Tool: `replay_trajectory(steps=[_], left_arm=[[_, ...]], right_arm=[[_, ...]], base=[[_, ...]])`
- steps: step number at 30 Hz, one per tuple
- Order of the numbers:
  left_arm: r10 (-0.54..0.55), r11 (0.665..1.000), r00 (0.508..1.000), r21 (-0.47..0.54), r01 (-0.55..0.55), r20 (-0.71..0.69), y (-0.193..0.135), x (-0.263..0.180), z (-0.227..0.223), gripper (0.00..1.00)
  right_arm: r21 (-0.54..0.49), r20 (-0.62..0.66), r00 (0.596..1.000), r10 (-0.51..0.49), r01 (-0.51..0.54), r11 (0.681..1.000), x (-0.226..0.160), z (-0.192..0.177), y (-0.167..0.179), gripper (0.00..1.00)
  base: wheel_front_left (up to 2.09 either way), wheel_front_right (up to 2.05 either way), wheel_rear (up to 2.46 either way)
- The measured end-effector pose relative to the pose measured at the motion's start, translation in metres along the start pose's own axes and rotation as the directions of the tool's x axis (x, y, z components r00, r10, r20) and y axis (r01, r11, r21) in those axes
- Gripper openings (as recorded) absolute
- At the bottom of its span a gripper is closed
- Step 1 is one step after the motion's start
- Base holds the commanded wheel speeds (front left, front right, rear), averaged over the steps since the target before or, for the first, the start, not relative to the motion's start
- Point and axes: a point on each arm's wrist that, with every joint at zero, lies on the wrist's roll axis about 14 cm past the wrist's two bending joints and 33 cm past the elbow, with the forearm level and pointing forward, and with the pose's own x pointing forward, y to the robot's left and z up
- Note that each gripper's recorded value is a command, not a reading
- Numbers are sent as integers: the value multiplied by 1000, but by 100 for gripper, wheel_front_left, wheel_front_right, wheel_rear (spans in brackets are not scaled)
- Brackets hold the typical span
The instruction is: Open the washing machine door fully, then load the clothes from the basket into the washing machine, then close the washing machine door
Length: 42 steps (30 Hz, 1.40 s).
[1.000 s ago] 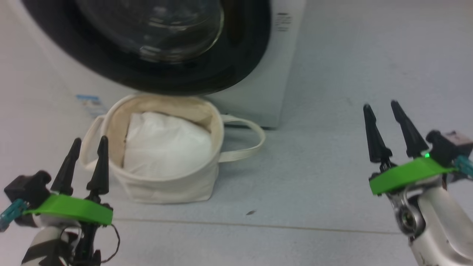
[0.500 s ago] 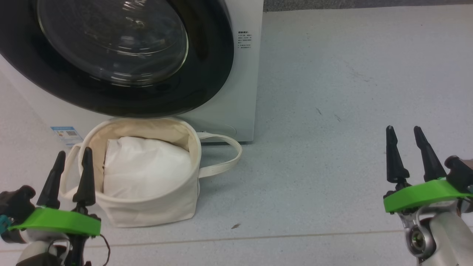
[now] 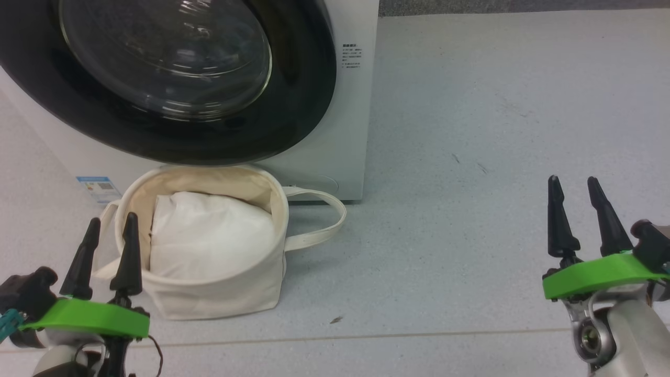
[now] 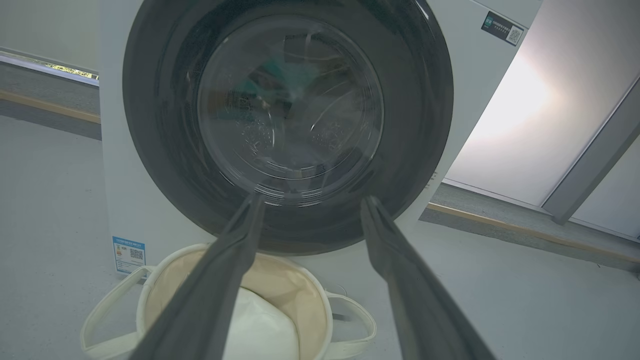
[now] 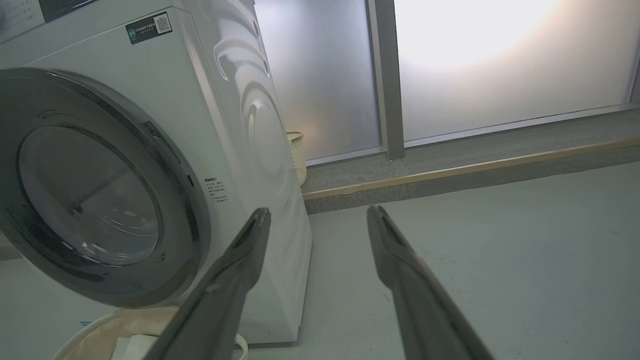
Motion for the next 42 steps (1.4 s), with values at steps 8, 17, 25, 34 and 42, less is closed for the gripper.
replay_trajectory(steps=[8,17,25,34,42], left_arm=[[4,1000,1000,14,-4,-6,1,0,-2,100],[11,1000,1000,7,-11,-18,2,-2,-6,100],[12,1000,1000,6,-12,-17,2,-4,-6,100],[28,1000,998,-1,-28,-48,7,-7,-16,0],[79,994,976,-52,-91,-201,12,-39,-67,0]], right_arm=[[-1,-4,1000,4,-4,1000,1,-2,1,100],[-1,0,1000,9,-9,1000,0,0,3,100],[-2,3,1000,14,-14,1000,0,2,5,100],[0,-3,1000,18,-18,1000,1,-1,6,0],[63,-149,988,-27,36,997,-27,-50,3,0]], base=[[0,0,0],[0,0,0],[0,0,0],[0,0,0],[0,0,0]])
